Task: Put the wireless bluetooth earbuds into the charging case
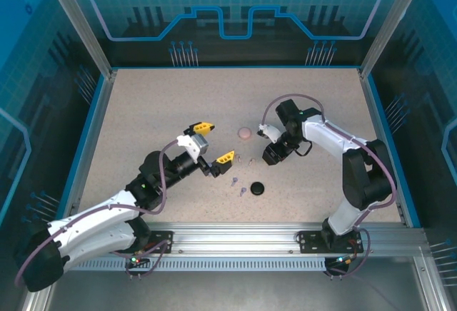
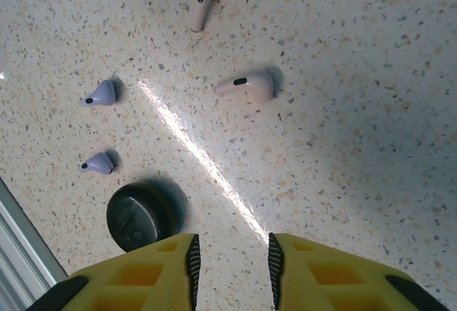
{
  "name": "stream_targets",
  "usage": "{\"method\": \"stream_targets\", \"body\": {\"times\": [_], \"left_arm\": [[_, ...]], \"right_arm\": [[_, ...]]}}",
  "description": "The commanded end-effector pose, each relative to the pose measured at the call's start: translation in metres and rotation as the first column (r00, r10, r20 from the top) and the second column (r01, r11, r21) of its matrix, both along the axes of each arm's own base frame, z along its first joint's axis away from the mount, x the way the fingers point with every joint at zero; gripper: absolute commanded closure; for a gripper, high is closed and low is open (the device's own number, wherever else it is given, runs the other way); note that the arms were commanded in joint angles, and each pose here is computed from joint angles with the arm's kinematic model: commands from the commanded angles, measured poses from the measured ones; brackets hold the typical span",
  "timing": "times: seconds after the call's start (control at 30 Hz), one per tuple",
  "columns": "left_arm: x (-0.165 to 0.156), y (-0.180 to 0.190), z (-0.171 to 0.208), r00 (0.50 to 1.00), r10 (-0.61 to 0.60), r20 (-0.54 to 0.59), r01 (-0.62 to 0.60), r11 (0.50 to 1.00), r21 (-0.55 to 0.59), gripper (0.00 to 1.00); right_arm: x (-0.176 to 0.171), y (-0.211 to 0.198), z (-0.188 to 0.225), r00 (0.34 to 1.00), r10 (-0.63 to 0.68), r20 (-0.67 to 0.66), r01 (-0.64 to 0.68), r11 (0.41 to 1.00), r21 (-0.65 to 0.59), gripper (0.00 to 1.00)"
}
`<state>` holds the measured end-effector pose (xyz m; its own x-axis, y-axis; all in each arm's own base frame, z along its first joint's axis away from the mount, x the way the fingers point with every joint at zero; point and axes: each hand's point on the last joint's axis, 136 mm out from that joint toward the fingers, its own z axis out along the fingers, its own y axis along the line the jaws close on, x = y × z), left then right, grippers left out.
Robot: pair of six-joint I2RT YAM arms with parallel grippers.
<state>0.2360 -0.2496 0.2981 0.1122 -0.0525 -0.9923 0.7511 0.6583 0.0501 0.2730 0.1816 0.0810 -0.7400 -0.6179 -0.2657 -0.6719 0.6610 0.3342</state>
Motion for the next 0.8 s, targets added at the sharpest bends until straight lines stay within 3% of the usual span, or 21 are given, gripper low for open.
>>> {"method": "stream_targets", "body": {"times": [0.0, 0.13, 0.2, 0.33, 0.77], "left_arm": [[0.006, 0.006, 0.002, 0.999, 0.045, -0.001, -0.045, 0.999, -0.022, 0.01], [0.014, 0.013, 0.0, 0.994, 0.104, -0.025, -0.105, 0.994, -0.035, 0.01], [0.02, 0.018, -0.003, 0.988, 0.147, -0.047, -0.149, 0.988, -0.038, 0.01], [0.031, 0.028, -0.009, 0.97, 0.229, -0.083, -0.232, 0.972, -0.03, 0.01], [0.031, 0.042, -0.016, 0.952, 0.283, -0.115, -0.286, 0.958, -0.012, 0.01]], "right_arm": [[0.005, -0.006, 0.008, 0.999, -0.044, 0.028, 0.044, 0.999, 0.0, 0.66], [0.016, -0.009, 0.008, 0.992, -0.108, 0.058, 0.11, 0.994, -0.024, 0.59], [0.026, -0.008, 0.008, 0.986, -0.146, 0.085, 0.15, 0.988, -0.045, 0.5], [0.048, 0.002, 0.01, 0.977, -0.176, 0.12, 0.185, 0.98, -0.067, 0.41], [0.12, 0.042, -0.017, 0.972, -0.106, 0.211, 0.157, 0.958, -0.242, 0.12]]}}
